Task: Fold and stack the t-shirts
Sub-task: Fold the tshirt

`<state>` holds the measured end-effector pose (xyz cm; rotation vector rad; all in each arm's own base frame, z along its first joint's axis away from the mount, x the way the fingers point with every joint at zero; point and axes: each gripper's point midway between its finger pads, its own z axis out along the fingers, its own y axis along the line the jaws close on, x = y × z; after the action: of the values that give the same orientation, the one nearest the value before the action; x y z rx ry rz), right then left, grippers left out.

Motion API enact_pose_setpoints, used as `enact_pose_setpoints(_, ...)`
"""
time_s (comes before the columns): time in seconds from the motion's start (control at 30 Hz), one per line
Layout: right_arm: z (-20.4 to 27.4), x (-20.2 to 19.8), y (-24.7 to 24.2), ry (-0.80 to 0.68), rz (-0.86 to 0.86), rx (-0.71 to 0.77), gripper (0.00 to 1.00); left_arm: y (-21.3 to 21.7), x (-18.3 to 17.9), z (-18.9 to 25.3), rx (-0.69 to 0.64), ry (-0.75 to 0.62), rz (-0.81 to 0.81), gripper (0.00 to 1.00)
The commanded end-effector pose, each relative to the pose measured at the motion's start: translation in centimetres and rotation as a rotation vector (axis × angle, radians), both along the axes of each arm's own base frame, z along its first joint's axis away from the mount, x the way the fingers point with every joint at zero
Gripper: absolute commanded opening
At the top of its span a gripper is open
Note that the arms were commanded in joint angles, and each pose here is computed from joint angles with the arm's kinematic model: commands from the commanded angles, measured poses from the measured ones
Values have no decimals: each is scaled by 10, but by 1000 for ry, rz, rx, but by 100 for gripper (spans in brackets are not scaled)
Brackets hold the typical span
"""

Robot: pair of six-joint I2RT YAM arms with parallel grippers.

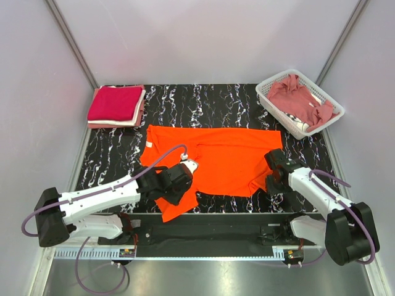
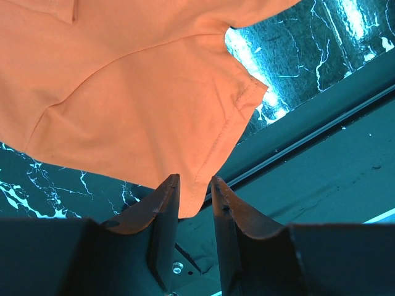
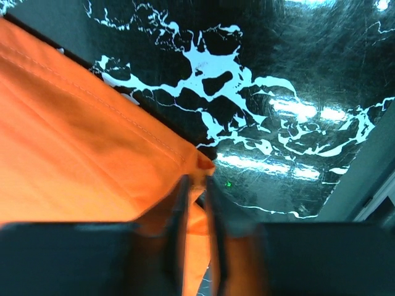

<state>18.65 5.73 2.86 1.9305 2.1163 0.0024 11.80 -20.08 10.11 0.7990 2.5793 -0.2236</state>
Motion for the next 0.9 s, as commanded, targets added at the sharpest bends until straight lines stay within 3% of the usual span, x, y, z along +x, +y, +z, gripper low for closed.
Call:
enact_pose_setpoints(0.0, 3, 0, -13, -11, -60, -53, 17, -9, 7, 22, -62, -54, 2, 33)
enact_pose_setpoints(0.03, 3, -1, -14, -13, -63, -57, 7, -9, 7, 23, -63, -53, 0, 33)
enact_pose_setpoints(0.1, 4, -1, -16, -27, -68, -64, 0, -8, 7, 26, -74, -60, 2, 33)
enact_pose_setpoints(0.4, 46, 21, -35, -208, 23, -182, 0, -8, 8, 33, -55, -70, -24, 34)
enact_pose_setpoints(0.53, 53, 27, -36, -210, 56, -203, 0, -16, -6, 19, 10, 19, -113, 36)
enact_pose_setpoints(0.87, 76, 30, -46, -310, 91, -263, 0, -23, -25, -20, 105, 92, -148, 36)
